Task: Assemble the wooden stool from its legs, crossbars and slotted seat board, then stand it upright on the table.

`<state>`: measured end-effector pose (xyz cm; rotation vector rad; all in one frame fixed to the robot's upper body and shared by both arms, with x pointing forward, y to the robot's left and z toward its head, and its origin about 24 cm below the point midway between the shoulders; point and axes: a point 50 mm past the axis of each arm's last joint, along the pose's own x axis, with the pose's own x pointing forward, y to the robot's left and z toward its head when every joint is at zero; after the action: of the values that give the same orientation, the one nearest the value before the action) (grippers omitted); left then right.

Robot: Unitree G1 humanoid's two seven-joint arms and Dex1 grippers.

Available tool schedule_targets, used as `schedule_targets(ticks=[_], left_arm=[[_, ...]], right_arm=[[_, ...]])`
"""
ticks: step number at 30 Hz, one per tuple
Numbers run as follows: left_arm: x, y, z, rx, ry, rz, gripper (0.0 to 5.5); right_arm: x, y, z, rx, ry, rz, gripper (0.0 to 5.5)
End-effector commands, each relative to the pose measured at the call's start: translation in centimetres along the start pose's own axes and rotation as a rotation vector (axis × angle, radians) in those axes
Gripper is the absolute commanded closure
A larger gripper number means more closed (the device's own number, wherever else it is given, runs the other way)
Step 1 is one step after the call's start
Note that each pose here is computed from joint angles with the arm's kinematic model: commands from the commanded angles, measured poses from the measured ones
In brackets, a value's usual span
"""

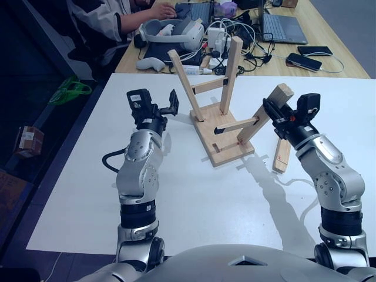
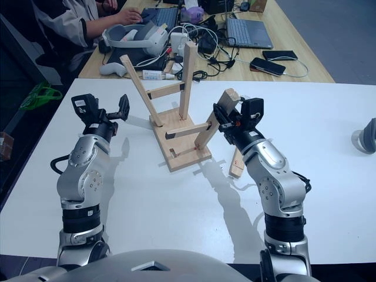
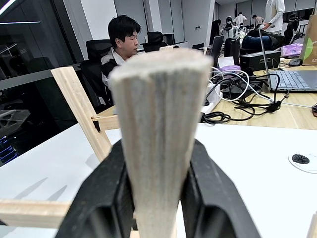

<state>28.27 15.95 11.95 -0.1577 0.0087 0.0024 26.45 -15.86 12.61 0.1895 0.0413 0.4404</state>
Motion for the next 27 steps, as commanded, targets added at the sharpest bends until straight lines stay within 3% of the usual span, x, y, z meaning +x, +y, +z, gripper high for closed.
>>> schedule_targets(ticks=[1,9,27], left_arm=[[-0.1,-0.1,-0.2,0.011,0.005,-0.009,0.86],[-0.6,-0.6,-0.8,-0.001,0.008,-0.001,0.86],[-0.5,-0.8,-0.9,0.002,-0.007,-0.006,0.86]], right_arm=[[-0.8,-1.1,-1.1,-0.013,0.064,-0.06,4.5],[-5.6,-3.2,-2.7,0.069,0.135,-0.12,4.5],[-3.1,-2.8,-0.1,0.08,0.024,-0.107,4.5]])
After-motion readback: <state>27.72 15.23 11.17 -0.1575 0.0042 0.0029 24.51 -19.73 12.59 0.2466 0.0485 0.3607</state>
